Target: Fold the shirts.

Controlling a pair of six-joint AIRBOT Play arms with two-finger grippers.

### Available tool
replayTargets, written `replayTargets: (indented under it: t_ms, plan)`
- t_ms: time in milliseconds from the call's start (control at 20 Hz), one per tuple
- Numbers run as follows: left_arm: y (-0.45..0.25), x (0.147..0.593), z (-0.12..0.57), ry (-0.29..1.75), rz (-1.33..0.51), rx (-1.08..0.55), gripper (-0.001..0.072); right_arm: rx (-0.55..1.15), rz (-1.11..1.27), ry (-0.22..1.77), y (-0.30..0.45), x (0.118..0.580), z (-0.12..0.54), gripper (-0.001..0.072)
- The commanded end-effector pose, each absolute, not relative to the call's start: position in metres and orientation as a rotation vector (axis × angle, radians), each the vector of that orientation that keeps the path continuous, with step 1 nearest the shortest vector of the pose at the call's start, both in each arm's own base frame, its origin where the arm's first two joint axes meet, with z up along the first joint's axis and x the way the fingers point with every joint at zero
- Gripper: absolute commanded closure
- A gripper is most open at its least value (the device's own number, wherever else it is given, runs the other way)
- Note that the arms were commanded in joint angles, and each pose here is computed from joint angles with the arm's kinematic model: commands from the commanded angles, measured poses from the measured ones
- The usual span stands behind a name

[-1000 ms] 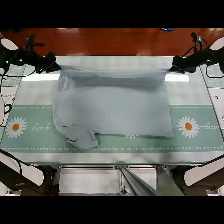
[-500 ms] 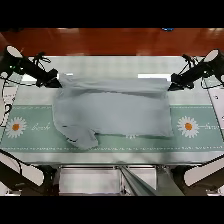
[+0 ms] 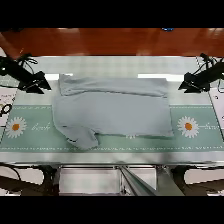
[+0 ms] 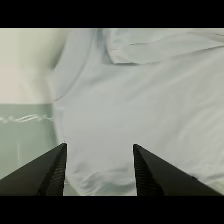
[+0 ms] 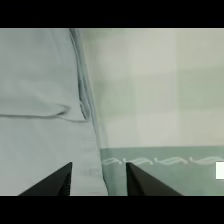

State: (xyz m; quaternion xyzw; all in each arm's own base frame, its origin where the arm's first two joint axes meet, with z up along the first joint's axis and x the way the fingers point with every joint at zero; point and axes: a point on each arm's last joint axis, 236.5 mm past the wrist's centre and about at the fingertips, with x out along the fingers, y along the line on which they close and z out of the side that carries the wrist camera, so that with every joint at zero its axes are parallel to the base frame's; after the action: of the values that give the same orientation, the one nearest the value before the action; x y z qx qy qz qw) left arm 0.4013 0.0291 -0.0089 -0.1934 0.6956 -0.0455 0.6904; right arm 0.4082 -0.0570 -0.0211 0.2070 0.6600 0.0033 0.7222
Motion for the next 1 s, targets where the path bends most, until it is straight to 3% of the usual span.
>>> replayTargets:
  t_ms: [0, 100, 250, 350, 500, 950]
  plan:
    - [0.062, 0.359, -0.006, 1.448, 0.043, -0.502, 0.0198, 0.499, -0.079, 1.420, -0.068, 0.361, -0.026, 0.0313]
    - [0.067, 0.310, -0.029, 1.423, 0.115, -0.670, 0.0199, 0.548, -0.066, 1.386, -0.052, 0.325, -0.044, 0.0313]
    - [0.048, 0.267, -0.046, 1.299, 0.078, -1.015, 0.0199, 0.671, -0.043, 1.289, -0.029, 0.292, -0.055, 0.0313]
    - [0.042, 0.244, -0.057, 1.284, 0.079, -1.131, 0.0199, 0.715, -0.013, 1.256, -0.016, 0.281, -0.054, 0.0313]
    - [0.011, 0.223, -0.074, 1.359, 0.029, -1.187, 0.0199, 0.736, 0.016, 1.250, -0.006, 0.277, -0.051, 0.0313]
    - [-0.059, 0.211, -0.098, 1.512, -0.120, -0.985, 0.0199, 0.743, 0.019, 1.241, -0.005, 0.280, -0.050, 0.0313]
